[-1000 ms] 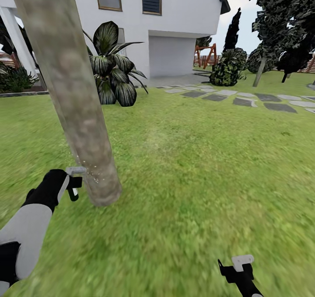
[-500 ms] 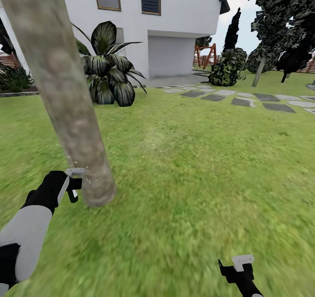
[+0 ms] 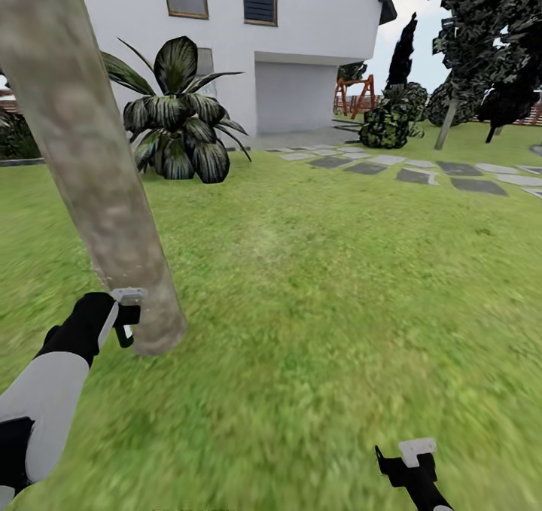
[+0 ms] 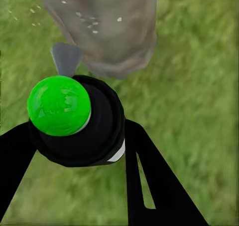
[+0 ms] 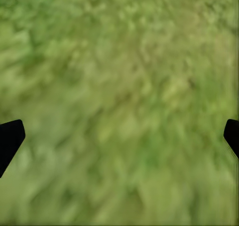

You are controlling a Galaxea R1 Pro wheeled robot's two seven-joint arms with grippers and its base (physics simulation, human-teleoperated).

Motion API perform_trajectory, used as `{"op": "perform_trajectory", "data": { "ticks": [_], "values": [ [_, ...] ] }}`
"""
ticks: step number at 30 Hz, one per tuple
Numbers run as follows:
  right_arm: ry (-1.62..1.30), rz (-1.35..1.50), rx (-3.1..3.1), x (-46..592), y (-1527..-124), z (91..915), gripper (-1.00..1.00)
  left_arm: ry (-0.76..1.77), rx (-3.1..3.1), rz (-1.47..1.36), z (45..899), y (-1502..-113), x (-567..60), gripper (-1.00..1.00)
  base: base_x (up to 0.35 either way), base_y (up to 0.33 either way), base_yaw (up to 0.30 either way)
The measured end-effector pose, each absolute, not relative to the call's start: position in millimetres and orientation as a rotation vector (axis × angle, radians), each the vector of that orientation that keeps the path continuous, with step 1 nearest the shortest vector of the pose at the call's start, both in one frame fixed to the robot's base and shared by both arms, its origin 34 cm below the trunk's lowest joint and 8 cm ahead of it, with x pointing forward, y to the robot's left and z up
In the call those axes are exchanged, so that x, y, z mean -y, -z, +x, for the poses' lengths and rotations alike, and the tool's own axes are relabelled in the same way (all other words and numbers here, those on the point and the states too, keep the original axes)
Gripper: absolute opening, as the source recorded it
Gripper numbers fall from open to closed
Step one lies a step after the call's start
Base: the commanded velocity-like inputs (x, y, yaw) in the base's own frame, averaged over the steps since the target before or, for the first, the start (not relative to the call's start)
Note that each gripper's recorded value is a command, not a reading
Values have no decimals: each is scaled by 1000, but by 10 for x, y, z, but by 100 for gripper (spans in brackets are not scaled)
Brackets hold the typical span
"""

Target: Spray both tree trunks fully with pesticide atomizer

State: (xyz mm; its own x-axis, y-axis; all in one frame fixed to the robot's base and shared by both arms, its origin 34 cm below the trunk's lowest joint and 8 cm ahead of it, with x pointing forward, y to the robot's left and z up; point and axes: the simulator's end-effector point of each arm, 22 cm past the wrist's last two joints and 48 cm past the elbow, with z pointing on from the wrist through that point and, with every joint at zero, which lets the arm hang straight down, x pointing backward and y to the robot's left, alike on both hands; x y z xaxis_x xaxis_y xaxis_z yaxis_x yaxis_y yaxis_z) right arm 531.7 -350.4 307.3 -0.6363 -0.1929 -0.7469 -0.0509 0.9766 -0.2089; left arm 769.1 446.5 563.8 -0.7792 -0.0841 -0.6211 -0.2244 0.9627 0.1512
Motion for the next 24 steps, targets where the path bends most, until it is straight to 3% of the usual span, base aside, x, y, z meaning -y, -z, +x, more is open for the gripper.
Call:
{"op": "perform_trajectory", "data": {
  "ticks": [9,24],
  "values": [
    [209,-171,-2257,3491,-3069,5314,100,-318,-2363,-221,7819,-6013,-4573,-100,3,-273,260],
    [211,-170,-2257,3504,-3071,5315,100,-326,-2399,-208,7726,-5835,-4552,-100,78,-273,13]
  ]
}}
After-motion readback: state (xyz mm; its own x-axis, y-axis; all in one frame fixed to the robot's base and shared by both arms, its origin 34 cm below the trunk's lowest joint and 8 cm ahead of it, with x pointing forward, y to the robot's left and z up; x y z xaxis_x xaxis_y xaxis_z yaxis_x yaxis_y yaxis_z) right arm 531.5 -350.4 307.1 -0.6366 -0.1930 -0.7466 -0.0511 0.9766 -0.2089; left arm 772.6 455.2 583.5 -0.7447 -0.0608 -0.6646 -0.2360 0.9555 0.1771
